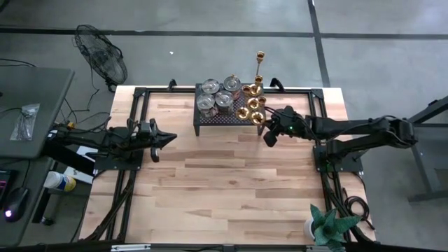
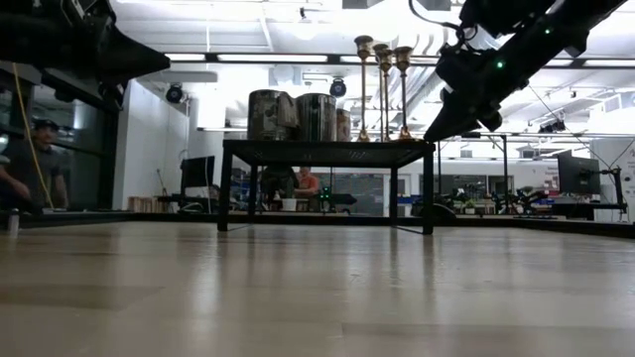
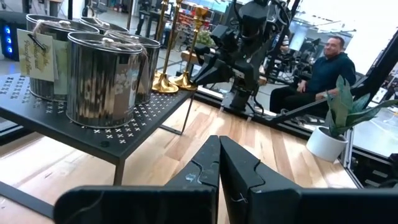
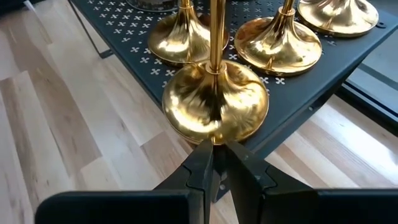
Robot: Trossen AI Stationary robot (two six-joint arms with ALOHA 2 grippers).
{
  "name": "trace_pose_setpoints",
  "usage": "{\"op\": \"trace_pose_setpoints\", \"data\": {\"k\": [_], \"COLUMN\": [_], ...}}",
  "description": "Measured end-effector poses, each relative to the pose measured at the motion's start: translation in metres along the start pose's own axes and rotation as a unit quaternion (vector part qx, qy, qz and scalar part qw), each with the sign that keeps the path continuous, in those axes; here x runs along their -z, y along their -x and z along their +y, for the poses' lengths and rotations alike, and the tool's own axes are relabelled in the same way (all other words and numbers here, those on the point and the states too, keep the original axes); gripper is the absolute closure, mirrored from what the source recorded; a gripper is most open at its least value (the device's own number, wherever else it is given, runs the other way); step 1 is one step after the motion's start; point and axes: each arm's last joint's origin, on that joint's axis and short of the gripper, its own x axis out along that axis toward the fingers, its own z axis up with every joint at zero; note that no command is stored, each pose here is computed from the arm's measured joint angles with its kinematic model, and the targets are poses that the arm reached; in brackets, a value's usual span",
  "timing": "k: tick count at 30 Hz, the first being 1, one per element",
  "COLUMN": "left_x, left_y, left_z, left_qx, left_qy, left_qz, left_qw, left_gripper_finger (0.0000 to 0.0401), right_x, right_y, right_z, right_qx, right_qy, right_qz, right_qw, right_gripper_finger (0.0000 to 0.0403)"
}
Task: Pick & Place candle stick holders
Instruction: Align the golden candle holder with the golden candle holder on the shelf, then return to Home Position
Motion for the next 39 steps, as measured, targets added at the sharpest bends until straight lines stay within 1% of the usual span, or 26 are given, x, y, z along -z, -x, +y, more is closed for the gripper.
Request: {"op": "trace_pose_setpoints", "data": {"k": [8,18,21,25,28,31,34,36,39], "left_x": [0.001,0.001,0.001,0.001,0.004,0.005,0.013,0.022,0.035], "left_y": [0.0,0.0,0.0,0.002,0.004,0.005,0.006,0.005,0.005], "left_z": [0.0,0.0,0.001,0.002,0.004,0.004,0.007,0.009,0.013], "left_qx": [-0.001,-0.003,-0.007,-0.007,-0.013,-0.01,-0.009,-0.011,-0.008], "left_qy": [-0.002,-0.002,-0.003,-0.001,0.003,0.007,0.012,0.026,0.049], "left_qz": [0.004,0.005,0.005,0.006,0.019,0.01,0.007,0.011,0.007], "left_qw": [1.0,1.0,1.0,1.0,1.0,1.0,1.0,1.0,0.999], "left_gripper_finger": [0.0401,0.0401,0.0401,0.0401,0.0401,0.0401,0.0401,0.0401,0.0401], "right_x": [0.0,-0.001,-0.001,0.0,0.002,0.002,0.001,0.004,0.016], "right_y": [-0.006,-0.006,-0.001,0.014,0.028,0.042,0.053,0.057,0.057], "right_z": [0.002,0.002,0.003,0.003,0.004,0.005,0.005,0.004,0.0], "right_qx": [0.004,0.003,-0.003,-0.017,-0.03,-0.055,-0.077,-0.1,-0.141], "right_qy": [-0.001,-0.001,-0.003,-0.019,-0.013,-0.005,0.007,0.002,-0.024], "right_qz": [-0.005,-0.006,-0.006,-0.007,-0.007,-0.015,-0.031,-0.053,-0.083], "right_qw": [1.0,1.0,1.0,1.0,0.999,0.998,0.997,0.994,0.986], "right_gripper_finger": [0.0367,0.0367,0.0367,0.0367,0.0367,0.0367,0.0367,0.0367,0.0367]}}
